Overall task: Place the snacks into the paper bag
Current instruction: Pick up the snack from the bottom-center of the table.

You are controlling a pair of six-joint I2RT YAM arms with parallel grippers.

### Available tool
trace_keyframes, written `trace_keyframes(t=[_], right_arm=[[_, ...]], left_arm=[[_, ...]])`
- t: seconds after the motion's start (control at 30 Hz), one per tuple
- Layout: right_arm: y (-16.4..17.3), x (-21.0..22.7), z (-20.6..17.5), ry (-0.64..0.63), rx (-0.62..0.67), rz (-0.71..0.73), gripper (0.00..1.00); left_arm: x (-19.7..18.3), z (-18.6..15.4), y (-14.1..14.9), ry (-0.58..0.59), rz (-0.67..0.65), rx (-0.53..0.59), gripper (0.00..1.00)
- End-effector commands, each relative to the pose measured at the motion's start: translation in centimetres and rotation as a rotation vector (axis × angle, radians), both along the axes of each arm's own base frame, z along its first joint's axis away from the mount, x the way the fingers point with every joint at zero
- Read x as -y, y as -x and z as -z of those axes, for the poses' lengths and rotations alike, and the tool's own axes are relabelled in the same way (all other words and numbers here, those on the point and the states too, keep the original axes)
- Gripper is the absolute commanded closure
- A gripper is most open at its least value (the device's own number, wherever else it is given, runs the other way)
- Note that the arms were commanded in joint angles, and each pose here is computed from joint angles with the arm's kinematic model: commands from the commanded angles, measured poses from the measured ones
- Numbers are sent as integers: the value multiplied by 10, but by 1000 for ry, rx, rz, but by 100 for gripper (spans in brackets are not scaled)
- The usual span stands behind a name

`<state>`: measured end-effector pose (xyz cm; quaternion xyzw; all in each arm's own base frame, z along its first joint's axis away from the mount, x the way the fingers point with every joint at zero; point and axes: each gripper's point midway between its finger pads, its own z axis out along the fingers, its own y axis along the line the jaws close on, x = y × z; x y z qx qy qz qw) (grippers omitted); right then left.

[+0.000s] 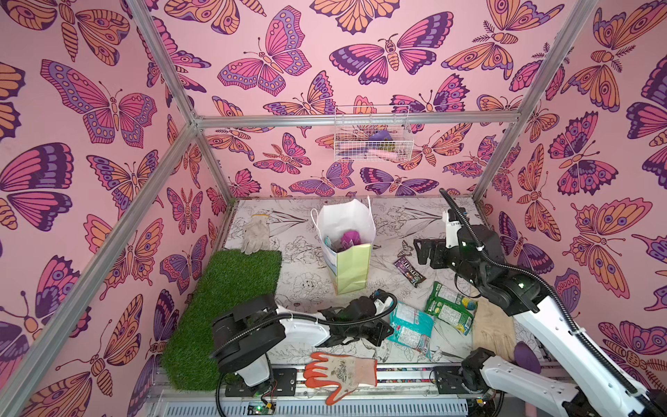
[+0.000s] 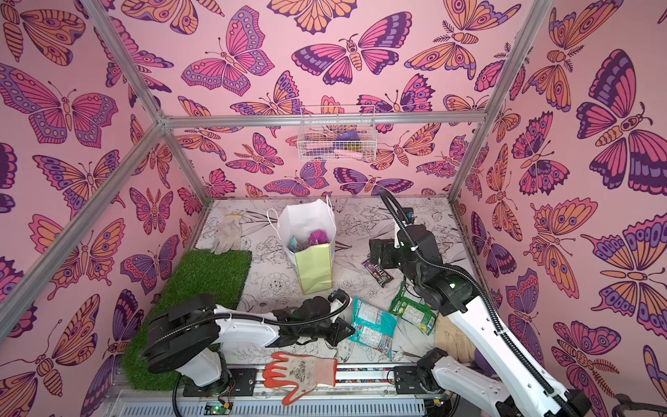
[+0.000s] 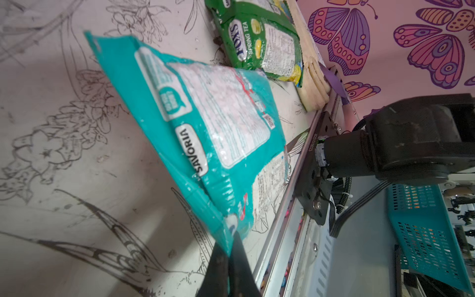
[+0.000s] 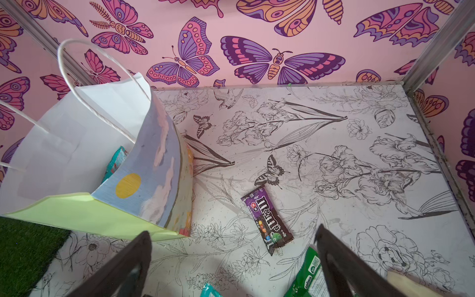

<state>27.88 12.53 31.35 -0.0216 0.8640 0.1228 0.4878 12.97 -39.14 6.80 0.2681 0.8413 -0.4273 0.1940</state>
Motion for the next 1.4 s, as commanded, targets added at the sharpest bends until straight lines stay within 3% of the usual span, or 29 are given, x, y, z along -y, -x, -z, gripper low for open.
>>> trace_keyframes(t=[0.0, 0.27, 0.97, 1.0, 1.37], right_arm=[[1, 12, 1, 0, 8, 54, 1], [4, 36, 19, 4, -12, 161, 1], [11, 48, 48, -19, -71, 200, 1], [12, 49, 48, -19, -72, 202, 1], [17, 51, 60, -30, -88, 211, 1]], left_arm=[[-3, -12, -5, -2, -3, 68, 100], [-2, -41, -7, 42, 2, 125, 100], [-9, -123, -13, 92, 30, 313, 100], [-12, -141, -13, 123, 28, 339, 100], [-22, -201, -15, 146, 41, 490, 100]])
